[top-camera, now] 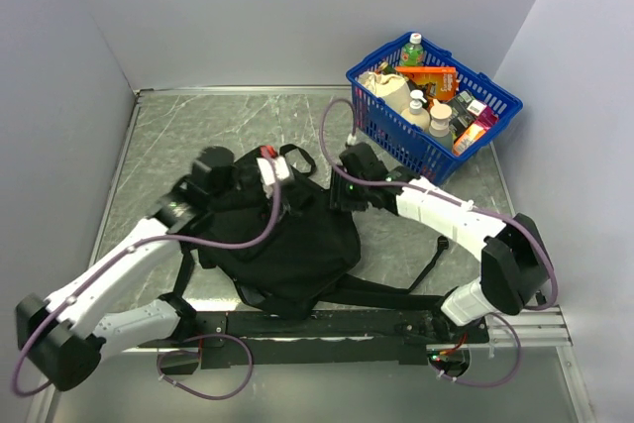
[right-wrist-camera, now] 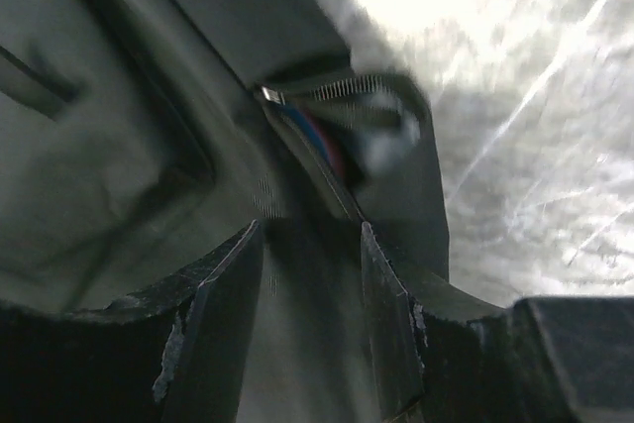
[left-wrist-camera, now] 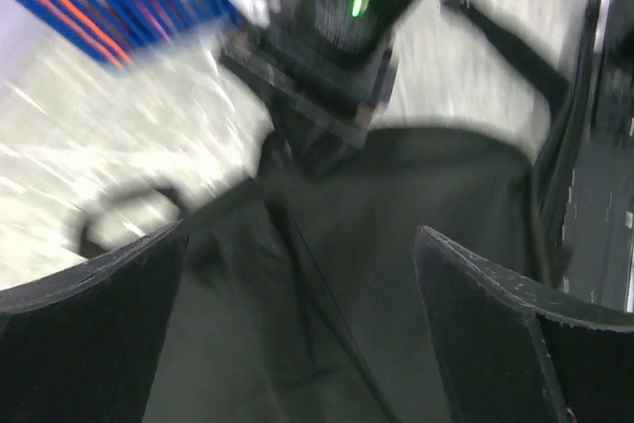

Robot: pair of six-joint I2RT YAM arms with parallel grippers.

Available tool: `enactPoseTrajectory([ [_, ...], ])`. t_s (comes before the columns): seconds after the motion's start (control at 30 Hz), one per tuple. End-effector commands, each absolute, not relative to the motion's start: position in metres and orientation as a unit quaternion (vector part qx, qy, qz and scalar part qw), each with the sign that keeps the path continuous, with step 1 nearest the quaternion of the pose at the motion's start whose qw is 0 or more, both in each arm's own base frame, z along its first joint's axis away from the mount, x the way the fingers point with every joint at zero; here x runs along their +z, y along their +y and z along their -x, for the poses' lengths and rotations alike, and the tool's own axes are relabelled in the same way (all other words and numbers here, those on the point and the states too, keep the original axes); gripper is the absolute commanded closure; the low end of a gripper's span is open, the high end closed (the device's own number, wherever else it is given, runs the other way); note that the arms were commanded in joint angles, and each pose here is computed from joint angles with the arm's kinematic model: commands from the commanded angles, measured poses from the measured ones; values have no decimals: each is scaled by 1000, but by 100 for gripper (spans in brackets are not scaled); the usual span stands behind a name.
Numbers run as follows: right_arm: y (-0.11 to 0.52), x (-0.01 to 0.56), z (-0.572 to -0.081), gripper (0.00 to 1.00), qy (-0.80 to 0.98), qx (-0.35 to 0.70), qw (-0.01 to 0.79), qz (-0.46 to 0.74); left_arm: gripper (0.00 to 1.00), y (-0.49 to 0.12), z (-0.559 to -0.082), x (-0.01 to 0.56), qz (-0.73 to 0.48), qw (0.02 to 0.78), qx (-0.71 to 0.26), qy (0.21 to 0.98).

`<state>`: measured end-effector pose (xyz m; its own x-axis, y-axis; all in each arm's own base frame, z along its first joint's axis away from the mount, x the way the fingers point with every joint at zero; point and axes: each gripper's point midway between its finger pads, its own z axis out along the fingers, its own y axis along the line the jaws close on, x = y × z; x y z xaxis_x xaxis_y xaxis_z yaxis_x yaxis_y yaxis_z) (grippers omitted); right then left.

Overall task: Pack the student bag
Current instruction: Adjust the student bag at the center of the board.

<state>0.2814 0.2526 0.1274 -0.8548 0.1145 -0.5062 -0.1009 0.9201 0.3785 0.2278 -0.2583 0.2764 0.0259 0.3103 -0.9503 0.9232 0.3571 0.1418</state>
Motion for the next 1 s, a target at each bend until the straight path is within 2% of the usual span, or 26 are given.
enactPoseTrajectory([
  [0.0,250,124,-262,50,938,227,263,4,1,-270,-220,244,-517,505,-323,610],
  [0.17,236,120,-249,53,938,220,267,12,2,-261,-222,217,-533,492,-293,623],
  [0.37,212,120,-248,52,938,180,298,5,2,-225,-224,217,-528,476,-215,670],
  [0.57,225,106,-240,51,939,216,266,14,1,-177,-216,188,-514,453,-125,718],
  [0.73,251,115,-237,54,919,294,263,22,3,-170,-215,159,-483,431,-123,752],
  [0.8,259,117,-230,64,914,323,247,22,5,-165,-219,143,-482,418,-104,763],
  [0.83,262,117,-228,74,912,331,242,23,5,-163,-220,134,-487,406,-96,768],
  [0.87,262,118,-227,80,911,334,241,19,7,-158,-225,127,-487,404,-79,771],
  [0.9,260,119,-226,87,911,333,242,14,13,-154,-225,115,-492,394,-68,774],
  [0.93,257,115,-224,100,913,329,241,10,17,-152,-227,107,-494,389,-59,775],
  [0.97,253,113,-222,100,915,323,241,5,22,-151,-235,107,-490,403,-49,771],
])
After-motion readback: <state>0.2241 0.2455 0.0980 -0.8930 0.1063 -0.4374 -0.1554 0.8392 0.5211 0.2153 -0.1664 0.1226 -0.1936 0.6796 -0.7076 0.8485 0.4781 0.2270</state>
